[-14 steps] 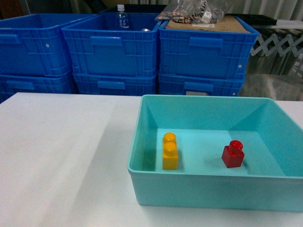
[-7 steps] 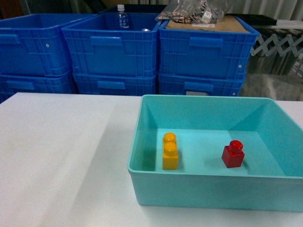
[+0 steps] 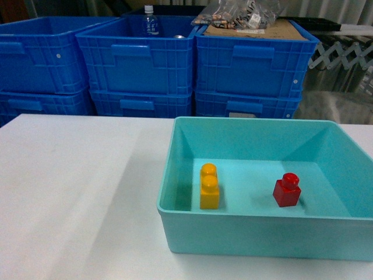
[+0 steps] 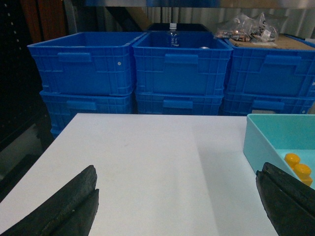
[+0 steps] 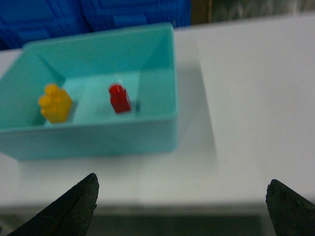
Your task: Pick red block from blue box to shelf
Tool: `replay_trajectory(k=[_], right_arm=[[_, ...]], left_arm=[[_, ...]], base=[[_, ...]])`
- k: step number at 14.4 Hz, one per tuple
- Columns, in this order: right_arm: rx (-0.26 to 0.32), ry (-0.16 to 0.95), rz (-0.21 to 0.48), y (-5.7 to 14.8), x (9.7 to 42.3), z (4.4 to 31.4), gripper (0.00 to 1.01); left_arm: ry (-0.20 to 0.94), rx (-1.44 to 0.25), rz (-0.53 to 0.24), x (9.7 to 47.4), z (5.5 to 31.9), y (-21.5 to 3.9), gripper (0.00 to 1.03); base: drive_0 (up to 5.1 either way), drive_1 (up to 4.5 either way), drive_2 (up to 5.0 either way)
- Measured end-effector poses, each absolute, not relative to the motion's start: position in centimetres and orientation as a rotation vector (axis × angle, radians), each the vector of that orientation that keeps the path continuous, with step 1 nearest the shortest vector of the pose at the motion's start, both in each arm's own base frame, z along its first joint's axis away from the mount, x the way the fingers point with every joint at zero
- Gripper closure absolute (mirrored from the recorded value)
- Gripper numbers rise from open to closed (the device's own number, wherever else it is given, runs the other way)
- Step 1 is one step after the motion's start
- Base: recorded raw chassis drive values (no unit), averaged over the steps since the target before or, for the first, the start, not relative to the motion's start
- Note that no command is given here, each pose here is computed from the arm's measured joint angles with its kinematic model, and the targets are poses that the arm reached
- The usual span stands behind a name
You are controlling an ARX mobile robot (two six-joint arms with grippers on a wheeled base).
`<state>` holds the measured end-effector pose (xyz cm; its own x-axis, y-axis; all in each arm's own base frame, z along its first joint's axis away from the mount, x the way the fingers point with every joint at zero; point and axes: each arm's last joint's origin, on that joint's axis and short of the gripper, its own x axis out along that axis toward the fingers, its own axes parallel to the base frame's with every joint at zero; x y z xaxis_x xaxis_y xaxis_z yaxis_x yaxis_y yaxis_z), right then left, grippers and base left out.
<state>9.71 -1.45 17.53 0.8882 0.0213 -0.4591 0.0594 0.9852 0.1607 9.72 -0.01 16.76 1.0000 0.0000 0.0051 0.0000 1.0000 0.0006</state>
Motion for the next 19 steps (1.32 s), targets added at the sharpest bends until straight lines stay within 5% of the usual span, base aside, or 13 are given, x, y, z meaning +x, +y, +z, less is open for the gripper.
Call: replay_trajectory(k=[1, 5, 7, 10, 14, 19], right_arm=[[0.197, 0.505, -0.066, -1.6, 10.3, 17.8, 0.03], [0.151, 0.495, 0.006, 0.8, 11.0, 18.3, 0.03], [0.176, 0.444, 0.106, 2.8, 15.1, 23.0, 0.03], [0.168, 0.517, 0.133, 5.1, 22.4, 28.3, 0.03], [0.153, 0.715, 0.221, 8.5, 25.0, 26.9, 0.03], [0.089, 0.737, 0.174, 11.9, 25.2, 25.7, 0.03]], left_arm=[[-0.006, 0.001, 0.000, 9.7, 16.8, 0.0, 0.05], [-0.005, 0.001, 0.000, 9.7, 16.8, 0.0, 0.05], [-0.005, 0.001, 0.000, 9.7, 16.8, 0.0, 0.05], [-0.005, 0.001, 0.000, 9.7, 16.8, 0.0, 0.05], [-0.005, 0.001, 0.000, 9.7, 16.8, 0.0, 0.05], [-0.005, 0.001, 0.000, 9.7, 16.8, 0.0, 0.05]], base=[[0.0, 0.00, 0.0], [0.0, 0.00, 0.0], [0.0, 0.00, 0.0], [0.0, 0.00, 0.0], [0.0, 0.00, 0.0], [0.0, 0.00, 0.0]])
